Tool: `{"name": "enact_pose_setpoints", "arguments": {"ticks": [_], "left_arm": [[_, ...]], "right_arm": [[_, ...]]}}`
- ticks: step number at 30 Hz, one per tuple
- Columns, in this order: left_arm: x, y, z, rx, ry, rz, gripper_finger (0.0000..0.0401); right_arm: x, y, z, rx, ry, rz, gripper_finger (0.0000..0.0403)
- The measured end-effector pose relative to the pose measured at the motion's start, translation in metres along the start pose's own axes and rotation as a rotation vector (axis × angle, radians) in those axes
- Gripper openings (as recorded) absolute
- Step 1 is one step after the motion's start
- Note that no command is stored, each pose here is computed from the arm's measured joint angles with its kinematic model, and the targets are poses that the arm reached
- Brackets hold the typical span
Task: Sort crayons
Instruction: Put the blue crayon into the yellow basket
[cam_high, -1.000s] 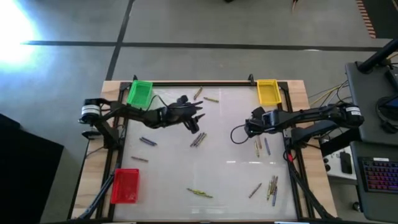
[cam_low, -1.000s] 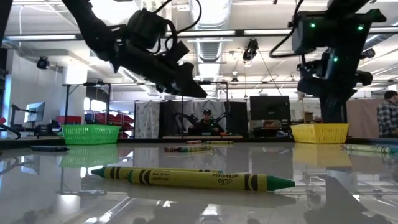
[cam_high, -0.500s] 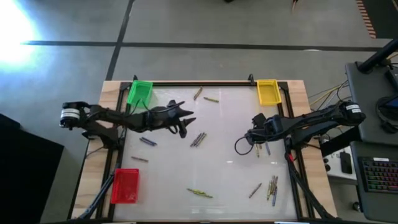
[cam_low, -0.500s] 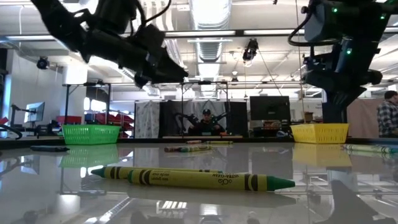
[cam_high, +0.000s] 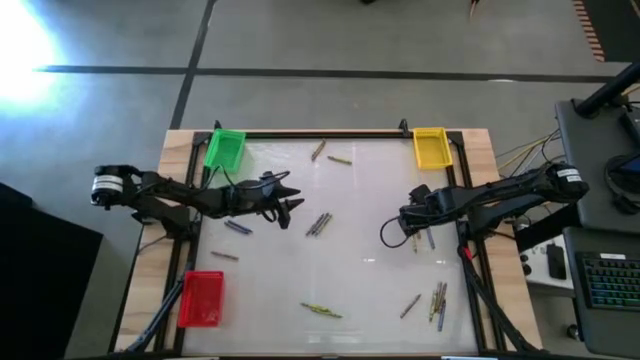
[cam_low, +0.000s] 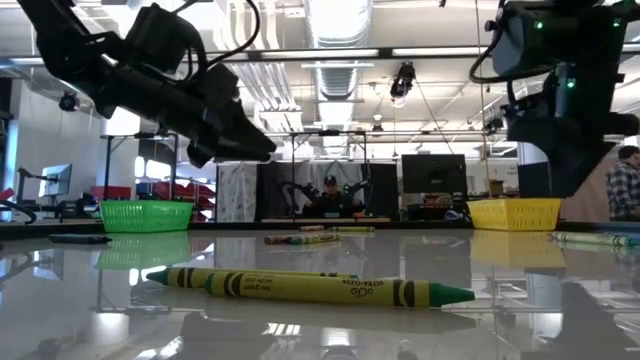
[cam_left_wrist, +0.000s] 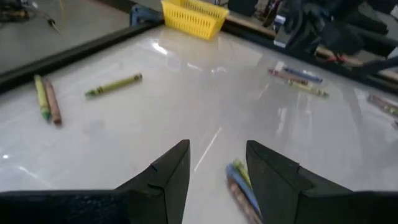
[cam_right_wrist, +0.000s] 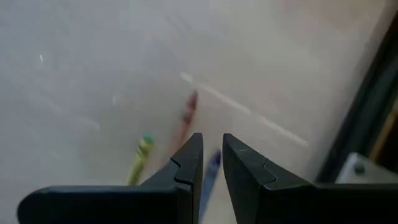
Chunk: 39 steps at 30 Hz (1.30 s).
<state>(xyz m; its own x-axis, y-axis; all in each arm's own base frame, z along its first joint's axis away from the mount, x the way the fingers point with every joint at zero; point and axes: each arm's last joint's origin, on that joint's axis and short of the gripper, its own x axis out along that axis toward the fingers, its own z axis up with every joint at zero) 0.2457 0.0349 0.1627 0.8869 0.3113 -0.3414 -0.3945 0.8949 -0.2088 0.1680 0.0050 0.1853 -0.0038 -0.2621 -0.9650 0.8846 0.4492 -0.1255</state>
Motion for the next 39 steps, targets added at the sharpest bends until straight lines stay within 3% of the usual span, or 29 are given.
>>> {"name": "enact_pose_setpoints", "arguments": {"ticks": [4, 15, 31, 39], "left_arm": [[0.003, 0.0, -0.003, 0.013, 0.012, 0.002, 0.0141], [0.012, -0.011, 0.001, 0.112, 0.02, -0.055, 0.0141], [0.018, -0.013, -0.004, 0.121, 0.053, -0.078, 0.0141], [0.018, -0.013, -0.004, 0.121, 0.054, -0.079, 0.0141]], "right_arm": [[0.0, -0.002, -0.003, 0.004, 0.072, -0.018, 0.0064], [0.009, -0.002, -0.008, -0.006, 0.152, -0.058, 0.0144], [0.037, 0.002, -0.016, -0.016, 0.233, -0.123, 0.0092], [0.037, 0.004, -0.017, -0.005, 0.274, -0.095, 0.0094]]}}
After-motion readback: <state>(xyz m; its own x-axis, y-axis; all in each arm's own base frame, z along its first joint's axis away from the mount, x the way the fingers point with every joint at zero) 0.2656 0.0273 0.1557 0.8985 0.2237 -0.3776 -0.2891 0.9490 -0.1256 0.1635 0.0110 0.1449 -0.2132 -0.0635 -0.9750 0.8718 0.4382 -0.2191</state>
